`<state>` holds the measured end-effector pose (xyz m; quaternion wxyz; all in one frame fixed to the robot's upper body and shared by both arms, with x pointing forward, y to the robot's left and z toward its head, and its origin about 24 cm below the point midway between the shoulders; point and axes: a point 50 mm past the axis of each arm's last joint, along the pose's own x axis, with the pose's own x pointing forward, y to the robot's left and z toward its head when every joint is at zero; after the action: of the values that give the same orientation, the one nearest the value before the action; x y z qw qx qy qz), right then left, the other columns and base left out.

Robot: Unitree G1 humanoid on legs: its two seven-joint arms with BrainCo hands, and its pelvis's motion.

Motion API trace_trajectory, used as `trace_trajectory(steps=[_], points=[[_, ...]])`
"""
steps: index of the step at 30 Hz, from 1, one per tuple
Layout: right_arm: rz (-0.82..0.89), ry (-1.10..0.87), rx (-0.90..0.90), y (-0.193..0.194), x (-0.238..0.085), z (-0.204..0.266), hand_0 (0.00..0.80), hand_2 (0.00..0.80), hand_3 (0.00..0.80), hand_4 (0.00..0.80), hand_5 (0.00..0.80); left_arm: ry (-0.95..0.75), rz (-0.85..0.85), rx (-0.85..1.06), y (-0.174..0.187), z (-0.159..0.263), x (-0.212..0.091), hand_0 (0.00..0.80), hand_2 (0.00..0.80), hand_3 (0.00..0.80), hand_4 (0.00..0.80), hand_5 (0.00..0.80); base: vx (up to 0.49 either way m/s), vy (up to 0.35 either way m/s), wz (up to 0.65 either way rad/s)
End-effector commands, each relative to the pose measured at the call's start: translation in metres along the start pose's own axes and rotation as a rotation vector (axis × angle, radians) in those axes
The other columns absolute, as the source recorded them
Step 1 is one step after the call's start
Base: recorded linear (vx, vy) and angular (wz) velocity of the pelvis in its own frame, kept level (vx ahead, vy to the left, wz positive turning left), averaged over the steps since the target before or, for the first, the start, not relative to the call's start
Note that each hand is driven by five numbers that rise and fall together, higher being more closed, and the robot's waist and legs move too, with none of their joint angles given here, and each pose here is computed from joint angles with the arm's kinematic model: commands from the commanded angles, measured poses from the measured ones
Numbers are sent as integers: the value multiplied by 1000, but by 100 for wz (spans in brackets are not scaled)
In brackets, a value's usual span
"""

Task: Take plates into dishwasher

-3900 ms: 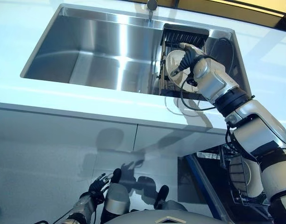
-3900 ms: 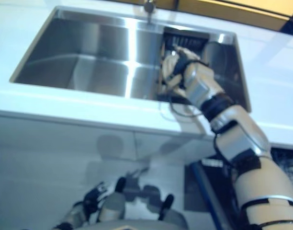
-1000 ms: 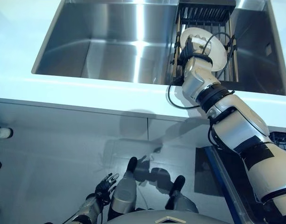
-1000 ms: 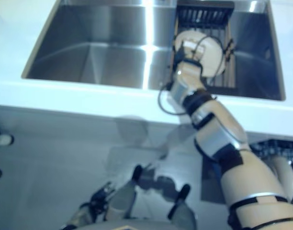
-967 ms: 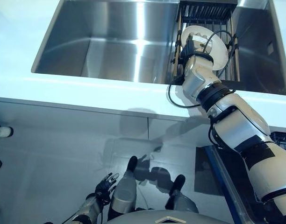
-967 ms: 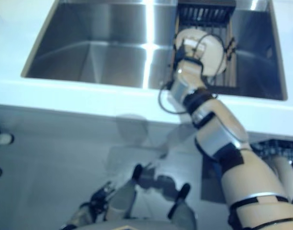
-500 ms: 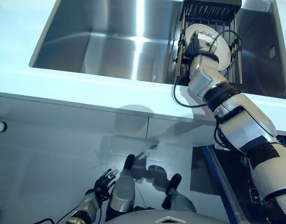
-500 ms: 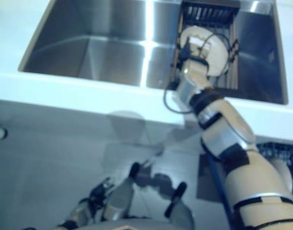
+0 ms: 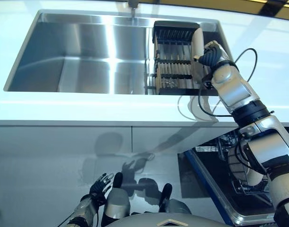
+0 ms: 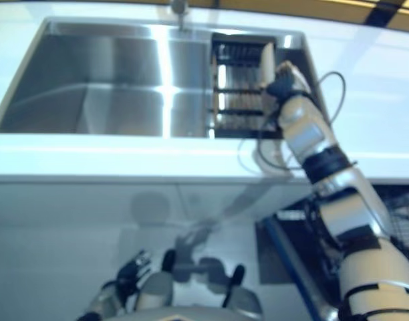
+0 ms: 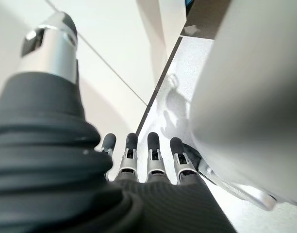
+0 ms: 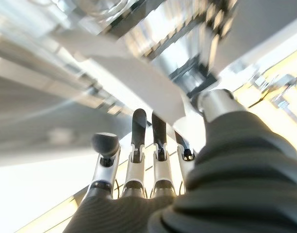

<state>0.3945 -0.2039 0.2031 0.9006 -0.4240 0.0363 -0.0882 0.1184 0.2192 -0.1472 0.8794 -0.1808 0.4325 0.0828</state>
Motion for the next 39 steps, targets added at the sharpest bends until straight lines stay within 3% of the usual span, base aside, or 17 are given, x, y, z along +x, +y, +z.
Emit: trace_trajectory(steps=[1, 6, 25, 39], points=[[-80, -51, -45, -34, -2, -3, 800, 800, 800, 800, 800, 60, 8, 44, -2, -14, -1, 0, 0, 0, 0, 0, 109, -13, -17], [-84, -54, -10, -47, -2, -6, 800, 800, 800, 800, 800, 80, 19, 51, 1, -18, -2, 0, 0, 0, 0, 0, 69, -19, -11], [-67, -205, 424, -96, -10, 7, 800, 800, 800, 800, 800, 109, 45, 78, 14, -19, -6, 0, 0, 0, 0, 0, 40, -8, -8], [-103, -188, 377, -142, -18, -2, 800, 800, 800, 800, 800, 119, 51, 97, 23, -14, -8, 0, 0, 0, 0, 0, 17, -14, -11]])
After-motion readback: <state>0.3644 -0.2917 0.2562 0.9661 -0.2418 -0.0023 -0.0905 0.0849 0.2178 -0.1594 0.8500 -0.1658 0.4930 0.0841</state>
